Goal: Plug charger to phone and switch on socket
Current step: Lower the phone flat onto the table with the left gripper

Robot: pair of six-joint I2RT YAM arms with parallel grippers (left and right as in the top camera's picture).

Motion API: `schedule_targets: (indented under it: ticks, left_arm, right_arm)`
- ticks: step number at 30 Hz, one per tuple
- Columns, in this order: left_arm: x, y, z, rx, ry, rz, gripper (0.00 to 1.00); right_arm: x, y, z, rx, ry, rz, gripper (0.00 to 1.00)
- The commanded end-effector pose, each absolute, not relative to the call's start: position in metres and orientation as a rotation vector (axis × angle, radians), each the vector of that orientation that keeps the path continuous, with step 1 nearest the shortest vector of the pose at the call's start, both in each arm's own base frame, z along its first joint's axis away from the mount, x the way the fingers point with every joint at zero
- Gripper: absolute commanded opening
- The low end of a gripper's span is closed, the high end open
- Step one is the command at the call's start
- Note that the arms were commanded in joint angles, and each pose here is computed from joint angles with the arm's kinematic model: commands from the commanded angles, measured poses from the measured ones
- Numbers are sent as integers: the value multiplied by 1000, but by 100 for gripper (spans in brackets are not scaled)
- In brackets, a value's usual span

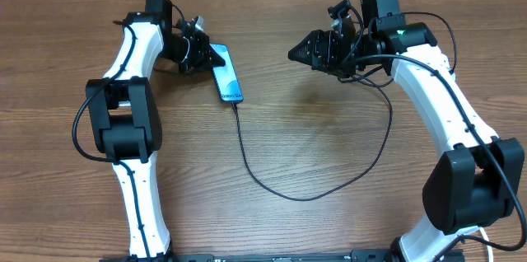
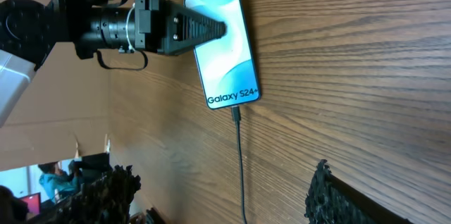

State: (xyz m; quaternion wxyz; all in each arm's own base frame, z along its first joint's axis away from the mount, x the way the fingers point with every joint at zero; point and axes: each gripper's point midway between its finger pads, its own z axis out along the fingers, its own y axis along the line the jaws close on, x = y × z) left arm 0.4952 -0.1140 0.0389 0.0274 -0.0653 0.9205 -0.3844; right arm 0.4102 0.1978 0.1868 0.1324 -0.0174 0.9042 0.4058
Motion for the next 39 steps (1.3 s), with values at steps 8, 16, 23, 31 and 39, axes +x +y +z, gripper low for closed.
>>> schedule_targets:
  ticks: [8,16,23,31,39]
  left_arm:
    - [479,-102,4,-206,2958,-1014,38]
    - [480,-97,0,-207,2970,-959,43]
    - [479,-84,-8,-219,3009,-827,57]
    - [479,-67,-16,-228,3041,-658,73]
    - [489,-46,14,-211,3021,-523,75]
  right_arm:
    - [414,194,185,-47,2630,1126,83]
    - [414,193,184,-42,2635,1117,83]
    - [414,188,179,-20,2657,1066,83]
    - [415,185,177,-11,2663,1043,83]
    - [421,169,179,41,2661,1013,71]
